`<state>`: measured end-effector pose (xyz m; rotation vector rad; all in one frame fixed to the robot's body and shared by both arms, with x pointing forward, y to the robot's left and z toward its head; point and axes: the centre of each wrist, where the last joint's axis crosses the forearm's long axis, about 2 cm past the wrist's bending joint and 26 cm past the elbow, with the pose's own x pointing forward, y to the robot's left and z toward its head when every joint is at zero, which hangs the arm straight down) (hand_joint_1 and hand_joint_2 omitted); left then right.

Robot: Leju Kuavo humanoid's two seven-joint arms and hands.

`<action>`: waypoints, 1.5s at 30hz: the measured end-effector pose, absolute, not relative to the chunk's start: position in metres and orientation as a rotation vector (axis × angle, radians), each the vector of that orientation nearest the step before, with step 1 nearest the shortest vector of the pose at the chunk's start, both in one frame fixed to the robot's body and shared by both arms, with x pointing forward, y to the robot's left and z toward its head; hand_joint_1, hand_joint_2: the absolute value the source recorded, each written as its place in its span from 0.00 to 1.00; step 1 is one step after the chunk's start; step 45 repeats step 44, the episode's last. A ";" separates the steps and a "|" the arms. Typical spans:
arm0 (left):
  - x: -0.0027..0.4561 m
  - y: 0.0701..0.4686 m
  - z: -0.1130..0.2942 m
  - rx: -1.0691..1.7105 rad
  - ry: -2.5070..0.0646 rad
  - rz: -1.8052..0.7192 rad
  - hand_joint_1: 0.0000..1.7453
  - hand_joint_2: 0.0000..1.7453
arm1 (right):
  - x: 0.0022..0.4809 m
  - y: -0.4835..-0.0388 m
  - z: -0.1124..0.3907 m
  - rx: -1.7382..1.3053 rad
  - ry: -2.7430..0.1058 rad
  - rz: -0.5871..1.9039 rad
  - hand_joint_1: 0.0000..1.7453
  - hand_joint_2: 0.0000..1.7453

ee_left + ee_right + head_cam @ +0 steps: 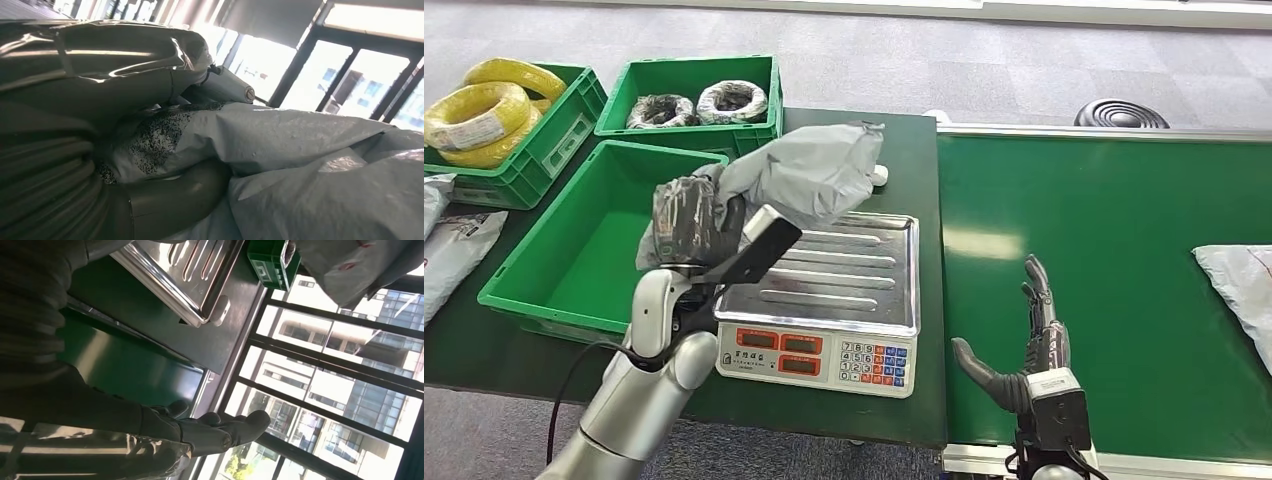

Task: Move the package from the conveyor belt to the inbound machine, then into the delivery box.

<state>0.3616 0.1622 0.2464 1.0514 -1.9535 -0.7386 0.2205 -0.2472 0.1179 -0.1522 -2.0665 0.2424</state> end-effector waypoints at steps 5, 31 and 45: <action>0.386 0.210 0.281 1.192 -1.875 -0.637 1.00 1.00 | 0.223 -0.247 0.120 -0.150 -2.063 0.248 0.00 1.00; 0.393 0.374 0.197 0.852 -1.235 -0.596 0.00 1.00 | 0.232 -0.241 0.117 -0.129 -2.015 0.362 0.00 1.00; 0.355 0.376 0.262 0.755 -1.830 -0.135 0.00 1.00 | 0.213 -0.246 0.107 -0.157 -1.973 0.340 0.00 1.00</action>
